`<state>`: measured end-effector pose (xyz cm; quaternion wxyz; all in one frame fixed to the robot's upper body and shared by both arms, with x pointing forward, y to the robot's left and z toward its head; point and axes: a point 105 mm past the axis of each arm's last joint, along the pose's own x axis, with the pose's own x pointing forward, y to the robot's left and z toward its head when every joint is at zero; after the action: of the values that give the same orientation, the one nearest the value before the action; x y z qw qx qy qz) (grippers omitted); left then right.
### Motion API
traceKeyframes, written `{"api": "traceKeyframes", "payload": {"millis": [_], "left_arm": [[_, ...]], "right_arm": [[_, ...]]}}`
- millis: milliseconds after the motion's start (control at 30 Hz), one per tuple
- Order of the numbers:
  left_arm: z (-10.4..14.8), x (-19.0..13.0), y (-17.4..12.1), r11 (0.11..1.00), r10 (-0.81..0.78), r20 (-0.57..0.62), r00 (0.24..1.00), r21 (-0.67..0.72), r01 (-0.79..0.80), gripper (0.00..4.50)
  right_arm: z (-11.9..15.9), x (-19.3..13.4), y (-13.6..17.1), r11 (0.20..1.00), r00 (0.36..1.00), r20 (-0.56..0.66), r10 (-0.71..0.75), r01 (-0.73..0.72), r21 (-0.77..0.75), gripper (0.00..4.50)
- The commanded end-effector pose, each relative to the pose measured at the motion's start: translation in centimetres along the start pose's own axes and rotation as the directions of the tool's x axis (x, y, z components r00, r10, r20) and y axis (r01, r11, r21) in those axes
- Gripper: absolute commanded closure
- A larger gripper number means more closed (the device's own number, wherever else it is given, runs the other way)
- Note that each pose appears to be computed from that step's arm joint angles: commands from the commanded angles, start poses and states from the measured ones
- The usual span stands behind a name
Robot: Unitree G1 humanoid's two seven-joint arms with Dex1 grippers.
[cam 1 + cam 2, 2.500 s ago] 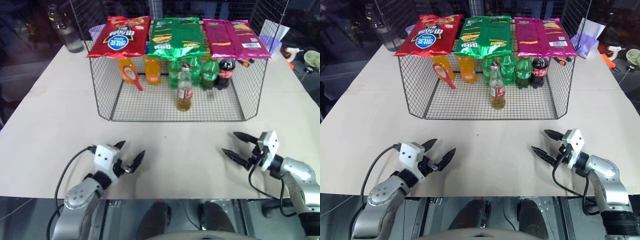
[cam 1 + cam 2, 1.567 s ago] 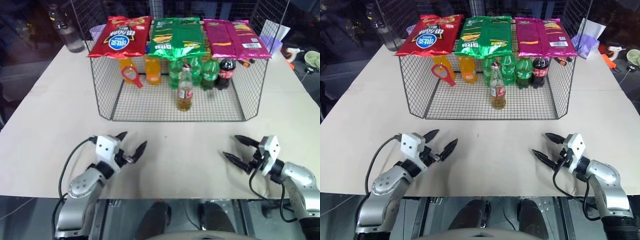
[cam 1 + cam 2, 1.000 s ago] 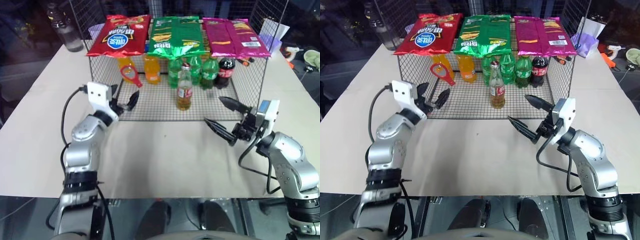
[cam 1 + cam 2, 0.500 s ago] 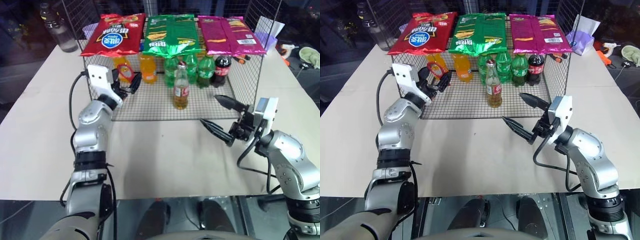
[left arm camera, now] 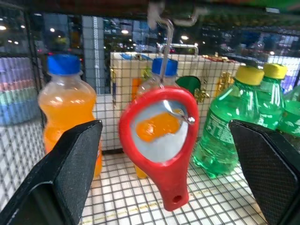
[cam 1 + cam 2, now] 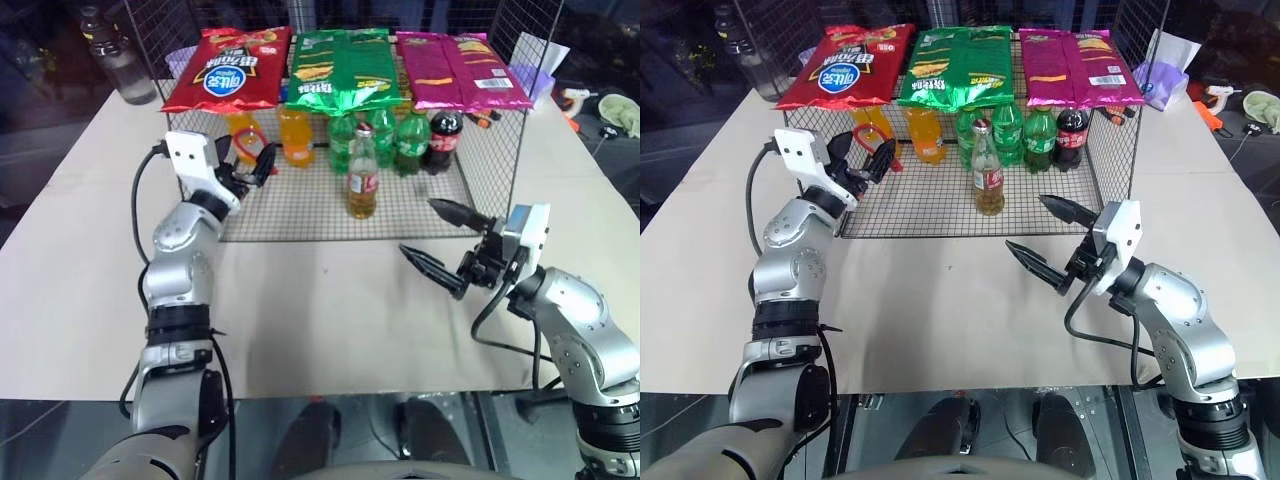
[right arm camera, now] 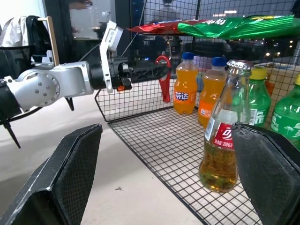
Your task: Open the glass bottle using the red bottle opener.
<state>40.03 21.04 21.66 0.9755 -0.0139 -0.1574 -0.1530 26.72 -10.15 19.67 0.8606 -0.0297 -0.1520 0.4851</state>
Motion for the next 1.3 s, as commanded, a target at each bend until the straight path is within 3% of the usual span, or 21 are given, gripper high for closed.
{"api": "traceKeyframes", "payload": {"millis": [33, 133, 233, 467, 533, 800, 933, 1300], "left_arm": [[1.9, 0.1, 0.2, 1.000, 0.003, 0.063, 0.998, 0.024, -0.005, 0.00], [1.6, 0.3, 0.2, 1.000, 0.001, 0.057, 0.998, 0.020, -0.002, 0.00], [1.5, 0.3, 0.2, 1.000, 0.000, 0.052, 0.999, 0.018, -0.001, 0.75], [1.4, 0.4, 0.2, 1.000, -0.004, 0.049, 0.999, 0.017, 0.003, 3.81], [1.4, 0.4, 0.1, 1.000, -0.012, 0.047, 0.999, 0.008, 0.012, 4.44], [2.2, -0.1, -1.1, 0.987, -0.091, 0.077, 0.993, -0.122, 0.100, 4.44], [2.8, -0.8, -2.0, 0.942, -0.172, 0.127, 0.977, -0.270, 0.201, 4.44], [2.5, -1.8, -3.1, 0.838, -0.258, 0.148, 0.955, -0.459, 0.297, 4.44]], "right_arm": [[0.7, 0.1, 0.2, 1.000, 0.999, 0.030, 0.011, -0.010, -0.023, 0.05], [0.7, 0.1, 0.1, 1.000, 1.000, 0.030, 0.009, -0.009, -0.023, 0.05], [0.7, 0.0, 0.1, 1.000, 1.000, 0.030, 0.006, -0.005, -0.023, 0.00], [0.7, 0.0, 0.1, 1.000, 1.000, 0.029, -0.001, 0.002, -0.025, 0.00], [0.6, 0.1, 0.1, 1.000, 1.000, 0.030, -0.001, 0.001, -0.025, 0.00], [0.4, 0.1, 0.0, 1.000, 1.000, 0.031, 0.000, 0.001, -0.020, 0.00], [0.3, 0.1, 0.0, 1.000, 1.000, 0.029, 0.000, 0.001, -0.020, 0.00], [0.1, -0.1, -0.1, 1.000, 1.000, 0.019, -0.011, 0.011, -0.020, 0.00]]}}
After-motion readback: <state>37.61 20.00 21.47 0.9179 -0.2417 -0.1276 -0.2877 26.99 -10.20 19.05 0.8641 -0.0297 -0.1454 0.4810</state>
